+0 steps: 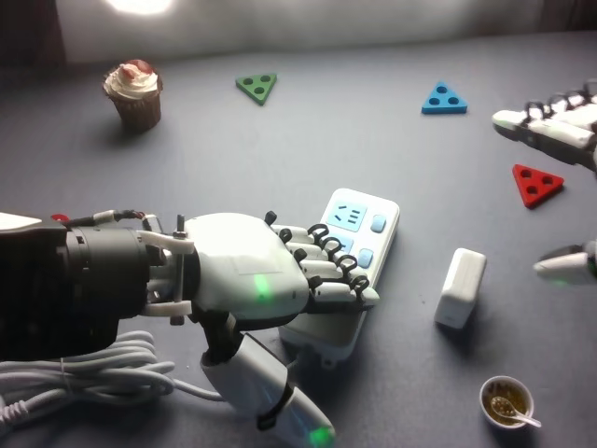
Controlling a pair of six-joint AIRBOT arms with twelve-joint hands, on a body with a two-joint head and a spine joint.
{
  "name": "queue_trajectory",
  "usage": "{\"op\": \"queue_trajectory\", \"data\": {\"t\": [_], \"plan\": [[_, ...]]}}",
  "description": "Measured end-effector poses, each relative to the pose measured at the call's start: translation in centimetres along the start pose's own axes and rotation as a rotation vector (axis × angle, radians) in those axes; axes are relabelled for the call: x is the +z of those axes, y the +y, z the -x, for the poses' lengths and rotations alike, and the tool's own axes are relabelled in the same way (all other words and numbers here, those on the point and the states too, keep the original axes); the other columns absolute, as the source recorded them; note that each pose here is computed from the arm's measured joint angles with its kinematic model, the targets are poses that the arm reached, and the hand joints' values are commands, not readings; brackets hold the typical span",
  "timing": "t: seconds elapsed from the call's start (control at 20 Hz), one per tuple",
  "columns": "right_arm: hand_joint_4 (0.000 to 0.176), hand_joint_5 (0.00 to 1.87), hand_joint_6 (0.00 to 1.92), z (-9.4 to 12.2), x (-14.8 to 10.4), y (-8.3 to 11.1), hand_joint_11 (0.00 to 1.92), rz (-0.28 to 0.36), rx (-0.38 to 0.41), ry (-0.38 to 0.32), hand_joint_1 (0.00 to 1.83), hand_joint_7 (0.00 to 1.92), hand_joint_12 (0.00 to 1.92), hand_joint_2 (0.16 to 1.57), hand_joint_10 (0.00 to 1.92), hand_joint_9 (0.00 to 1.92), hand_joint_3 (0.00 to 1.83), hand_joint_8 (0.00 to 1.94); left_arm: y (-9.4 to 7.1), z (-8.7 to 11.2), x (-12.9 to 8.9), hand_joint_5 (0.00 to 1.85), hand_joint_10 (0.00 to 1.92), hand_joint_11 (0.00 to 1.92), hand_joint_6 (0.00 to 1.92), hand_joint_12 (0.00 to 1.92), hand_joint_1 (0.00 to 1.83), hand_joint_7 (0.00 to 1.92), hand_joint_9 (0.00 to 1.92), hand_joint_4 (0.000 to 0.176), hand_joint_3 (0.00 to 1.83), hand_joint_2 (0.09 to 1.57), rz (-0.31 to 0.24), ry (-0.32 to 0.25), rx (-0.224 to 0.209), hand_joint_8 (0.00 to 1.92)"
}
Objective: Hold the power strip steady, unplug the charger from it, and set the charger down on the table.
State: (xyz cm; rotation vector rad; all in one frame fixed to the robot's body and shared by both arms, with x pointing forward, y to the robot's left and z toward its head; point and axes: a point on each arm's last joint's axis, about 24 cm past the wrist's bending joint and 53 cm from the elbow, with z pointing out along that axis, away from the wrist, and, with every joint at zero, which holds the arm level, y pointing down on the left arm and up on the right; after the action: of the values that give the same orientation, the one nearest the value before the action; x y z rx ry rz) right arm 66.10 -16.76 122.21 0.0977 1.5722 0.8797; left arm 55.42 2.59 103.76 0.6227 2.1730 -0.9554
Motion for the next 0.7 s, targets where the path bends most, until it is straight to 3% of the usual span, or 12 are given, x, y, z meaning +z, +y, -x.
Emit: {"op": "queue_trajectory", "data": {"t": [0.1, 0.25, 0.3, 0.4, 0.45, 0.5, 0.55, 0.7], "plan": [[0.06, 0.0, 0.0, -0.2, -1.0, -0.4, 0.13, -0.018, 0.025, 0.026, 0.6, 0.17, 0.23, 0.94, 0.01, 0.21, 0.01, 0.01, 0.1, 0.3, 0.0, 0.04, 0.0, 0.06, 0.0, 0.01, 0.0, 0.06, 0.04, 0.0, 0.0, 0.89, 0.006, -0.006, 0.003, 0.0], [0.052, 0.05, 0.0, 0.5, -3.3, -0.3, 0.13, -0.005, -0.011, 0.033, 0.62, 0.2, 0.24, 0.97, 0.0, 0.23, 0.0, 0.01, -0.1, 1.5, -0.2, 0.04, 0.0, 0.05, 0.0, 0.01, 0.0, 0.06, 0.04, 0.0, 0.0, 0.88, 0.003, -0.03, 0.009, 0.0], [0.027, 0.12, 0.01, 0.5, -4.2, 0.0, 0.21, 0.019, -0.03, 0.036, 0.69, 0.26, 0.28, 0.97, 0.01, 0.31, 0.0, 0.01, 0.0, 2.2, -0.4, 0.06, 0.01, 0.06, 0.01, 0.01, 0.0, 0.07, 0.05, 0.0, 0.0, 0.89, 0.006, -0.043, 0.008, 0.01], [0.025, 0.12, 0.0, 0.7, -5.2, 0.6, 0.2, 0.049, -0.033, 0.036, 0.66, 0.25, 0.29, 1.0, 0.01, 0.31, 0.01, 0.0, -0.2, 3.0, -0.6, 0.06, 0.01, 0.07, 0.01, 0.02, 0.0, 0.08, 0.06, 0.0, 0.0, 0.89, 0.002, -0.059, 0.007, 0.01], [0.029, 0.17, 0.01, 1.1, -5.7, 1.1, 0.18, 0.072, -0.024, 0.032, 0.67, 0.27, 0.37, 1.02, 0.0, 0.32, 0.0, 0.0, -0.4, 3.8, -0.8, 0.05, 0.01, 0.06, 0.0, 0.01, 0.0, 0.07, 0.05, 0.0, 0.01, 0.9, -0.006, -0.076, 0.004, 0.0], [0.022, 0.18, 0.0, 1.6, -5.9, 1.4, 0.17, 0.085, -0.009, 0.018, 0.69, 0.29, 0.47, 1.02, 0.0, 0.35, 0.0, 0.0, -0.5, 4.6, -1.1, 0.03, 0.0, 0.03, 0.0, 0.0, 0.0, 0.04, 0.03, 0.0, 0.01, 0.91, -0.009, -0.091, 0.005, 0.0], [0.0, 0.24, 0.0, 2.1, -6.1, 1.5, 0.2, 0.092, -0.004, 0.003, 0.78, 0.36, 0.56, 0.98, 0.0, 0.4, 0.0, 0.0, -0.5, 5.3, -1.4, 0.03, 0.0, 0.04, 0.0, 0.01, 0.0, 0.04, 0.03, 0.0, 0.01, 0.92, -0.008, -0.107, 0.005, 0.0], [0.0, 0.41, 0.02, 2.8, -6.3, 1.9, 0.21, 0.114, 0.041, -0.017, 0.83, 0.49, 0.67, 1.0, 0.0, 0.48, 0.0, 0.01, -0.5, 7.4, -2.3, 0.06, 0.01, 0.06, 0.01, 0.01, 0.0, 0.06, 0.05, 0.0, 0.01, 0.93, -0.005, -0.146, -0.005, 0.01]]}}
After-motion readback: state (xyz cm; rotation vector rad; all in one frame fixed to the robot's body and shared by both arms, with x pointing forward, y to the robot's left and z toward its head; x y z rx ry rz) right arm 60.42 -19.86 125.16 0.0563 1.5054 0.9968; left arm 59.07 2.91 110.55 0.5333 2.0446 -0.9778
